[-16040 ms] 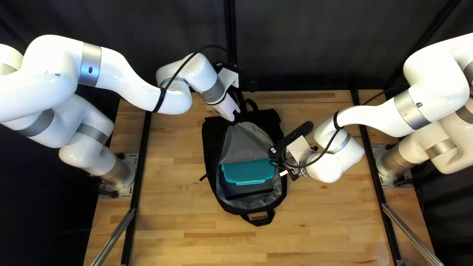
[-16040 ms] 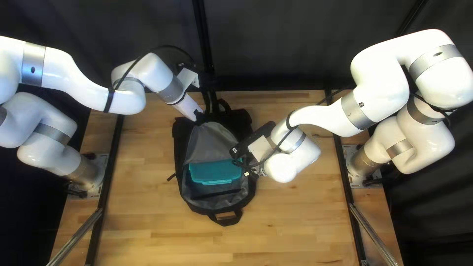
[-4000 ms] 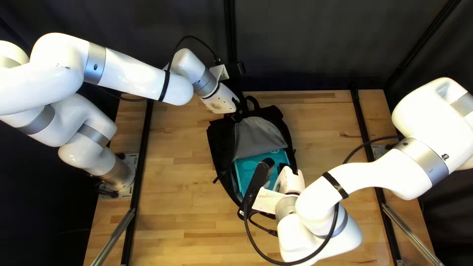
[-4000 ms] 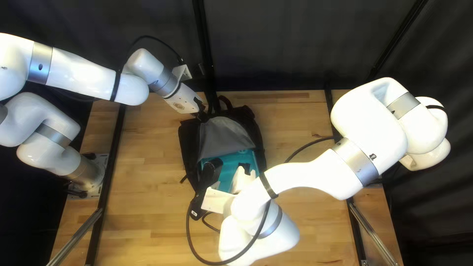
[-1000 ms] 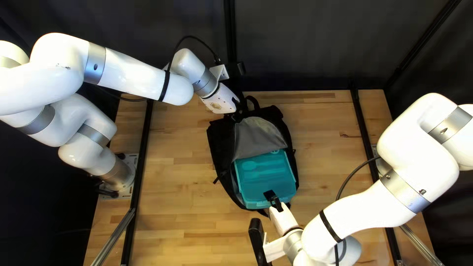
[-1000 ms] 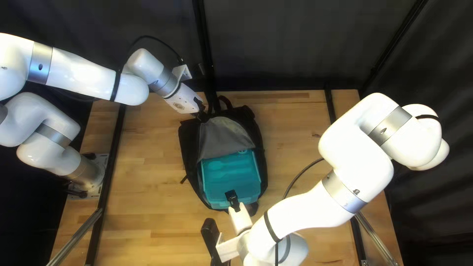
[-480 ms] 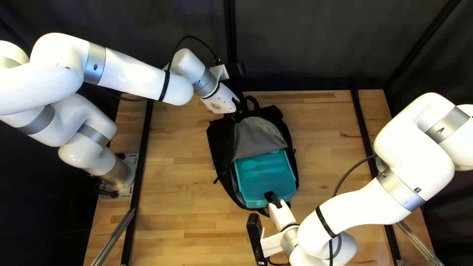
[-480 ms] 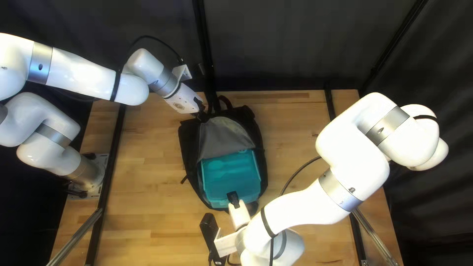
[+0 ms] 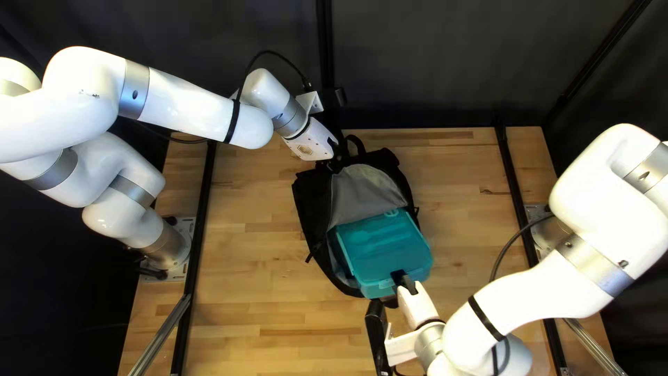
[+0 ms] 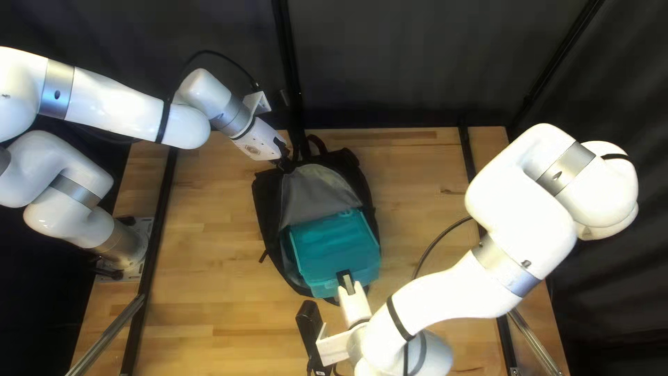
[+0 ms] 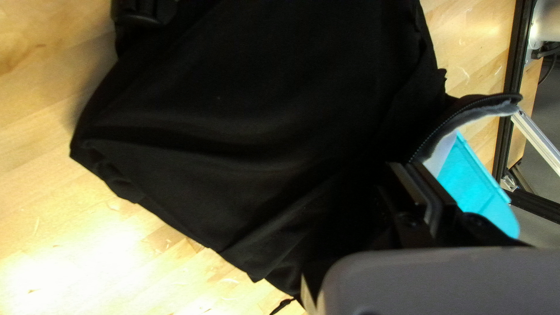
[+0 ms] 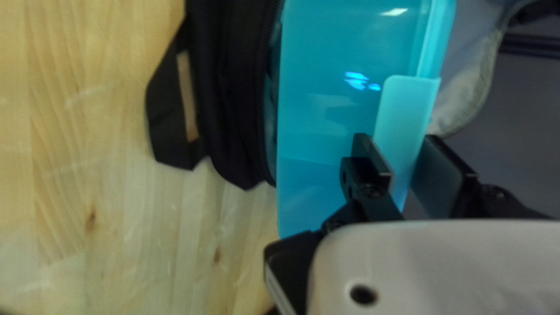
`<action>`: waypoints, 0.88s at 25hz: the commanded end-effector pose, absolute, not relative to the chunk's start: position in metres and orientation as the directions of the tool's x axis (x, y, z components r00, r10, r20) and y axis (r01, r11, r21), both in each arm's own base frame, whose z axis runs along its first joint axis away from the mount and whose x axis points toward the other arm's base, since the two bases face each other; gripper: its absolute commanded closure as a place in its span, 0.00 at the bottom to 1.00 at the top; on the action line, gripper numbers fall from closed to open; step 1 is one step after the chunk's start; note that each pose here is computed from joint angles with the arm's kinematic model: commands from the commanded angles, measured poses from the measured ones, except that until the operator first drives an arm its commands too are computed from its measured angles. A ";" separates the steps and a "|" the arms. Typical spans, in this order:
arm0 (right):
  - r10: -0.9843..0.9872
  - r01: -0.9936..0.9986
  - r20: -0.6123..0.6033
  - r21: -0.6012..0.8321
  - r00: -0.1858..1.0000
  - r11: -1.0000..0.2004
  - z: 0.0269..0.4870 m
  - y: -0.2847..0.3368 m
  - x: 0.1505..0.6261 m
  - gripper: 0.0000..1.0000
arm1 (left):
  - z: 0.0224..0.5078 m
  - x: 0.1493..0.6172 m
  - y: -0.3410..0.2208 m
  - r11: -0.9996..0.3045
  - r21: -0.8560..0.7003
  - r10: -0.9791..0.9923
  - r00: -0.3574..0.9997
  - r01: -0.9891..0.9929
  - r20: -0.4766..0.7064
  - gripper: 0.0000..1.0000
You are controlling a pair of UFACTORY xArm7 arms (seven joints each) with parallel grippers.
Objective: Remove a lunch box from a kids backpack
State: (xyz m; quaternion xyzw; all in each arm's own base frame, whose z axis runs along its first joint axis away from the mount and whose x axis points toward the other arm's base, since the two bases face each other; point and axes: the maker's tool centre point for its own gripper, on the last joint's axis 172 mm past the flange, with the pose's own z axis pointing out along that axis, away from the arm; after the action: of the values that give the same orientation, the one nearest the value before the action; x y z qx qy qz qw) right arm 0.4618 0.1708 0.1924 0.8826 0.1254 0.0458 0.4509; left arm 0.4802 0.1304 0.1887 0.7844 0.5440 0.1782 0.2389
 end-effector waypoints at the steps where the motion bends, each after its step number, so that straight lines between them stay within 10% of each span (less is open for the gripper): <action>1: 0.231 0.183 -0.064 0.819 0.971 -0.543 0.221 0.180 0.444 1.00 | 0.189 0.480 0.130 -0.294 0.569 0.939 0.345 0.768 0.020 1.00; 22: 0.052 0.173 -0.168 0.864 0.984 -0.472 0.272 0.152 0.340 1.00 | 0.189 0.480 0.130 -0.294 0.569 0.939 0.345 0.768 0.020 1.00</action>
State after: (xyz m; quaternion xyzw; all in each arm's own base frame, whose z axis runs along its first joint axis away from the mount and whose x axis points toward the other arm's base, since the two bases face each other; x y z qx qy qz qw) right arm 0.3664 0.1634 0.2759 0.8555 0.0762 -0.0519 0.5095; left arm 0.4802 0.1304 0.1887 0.7844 0.5440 0.1782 0.2389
